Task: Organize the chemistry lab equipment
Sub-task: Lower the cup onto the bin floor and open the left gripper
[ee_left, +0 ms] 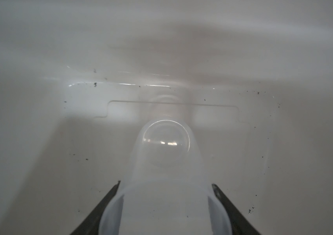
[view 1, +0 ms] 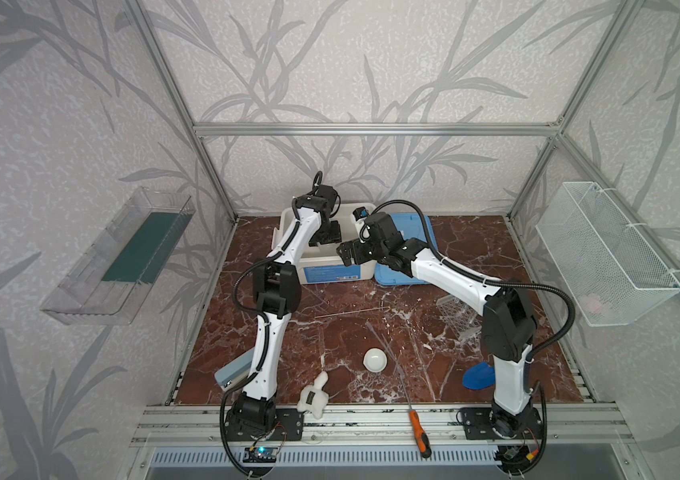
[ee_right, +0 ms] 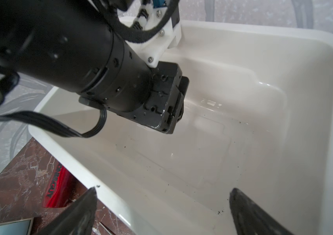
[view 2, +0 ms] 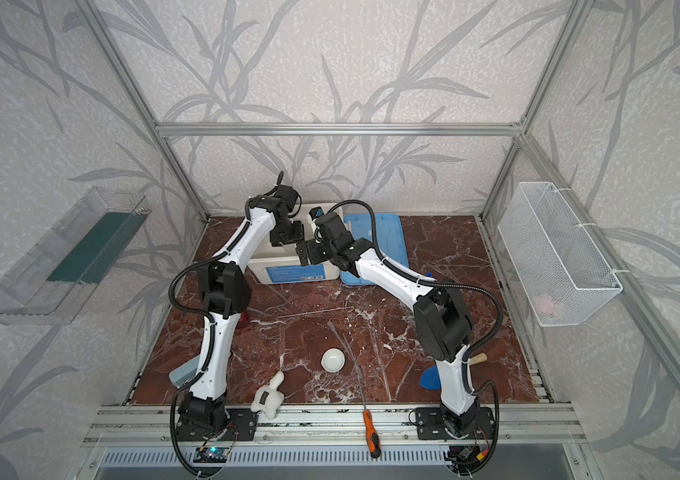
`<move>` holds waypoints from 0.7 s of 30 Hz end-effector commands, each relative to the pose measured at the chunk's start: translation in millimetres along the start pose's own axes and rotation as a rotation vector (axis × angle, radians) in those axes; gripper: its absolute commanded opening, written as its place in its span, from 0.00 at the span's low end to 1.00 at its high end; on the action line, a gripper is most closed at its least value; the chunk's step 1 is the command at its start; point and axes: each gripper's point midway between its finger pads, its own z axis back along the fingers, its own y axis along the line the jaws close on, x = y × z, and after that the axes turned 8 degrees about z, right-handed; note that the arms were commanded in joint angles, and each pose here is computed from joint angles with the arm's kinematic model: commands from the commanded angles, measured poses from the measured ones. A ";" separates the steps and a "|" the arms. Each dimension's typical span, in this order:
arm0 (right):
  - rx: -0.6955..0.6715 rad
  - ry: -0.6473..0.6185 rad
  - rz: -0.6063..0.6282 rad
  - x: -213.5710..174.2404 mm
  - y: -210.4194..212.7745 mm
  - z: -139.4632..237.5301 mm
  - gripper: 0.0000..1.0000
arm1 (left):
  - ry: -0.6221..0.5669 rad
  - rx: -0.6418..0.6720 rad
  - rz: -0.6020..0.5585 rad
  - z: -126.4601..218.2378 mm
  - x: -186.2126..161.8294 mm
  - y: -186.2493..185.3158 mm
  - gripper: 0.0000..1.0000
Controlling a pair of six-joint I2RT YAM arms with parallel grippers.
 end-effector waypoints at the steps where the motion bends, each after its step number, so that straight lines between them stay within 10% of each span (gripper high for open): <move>1: 0.009 -0.139 -0.004 36.3 4.2 29.9 0.99 | 0.020 -0.003 0.011 -10.2 -3.6 -3.6 0.67; 21: 0.019 -0.192 -0.041 28.7 2.9 48.5 0.99 | 0.005 0.011 -0.008 -33.6 -1.8 -6.8 0.83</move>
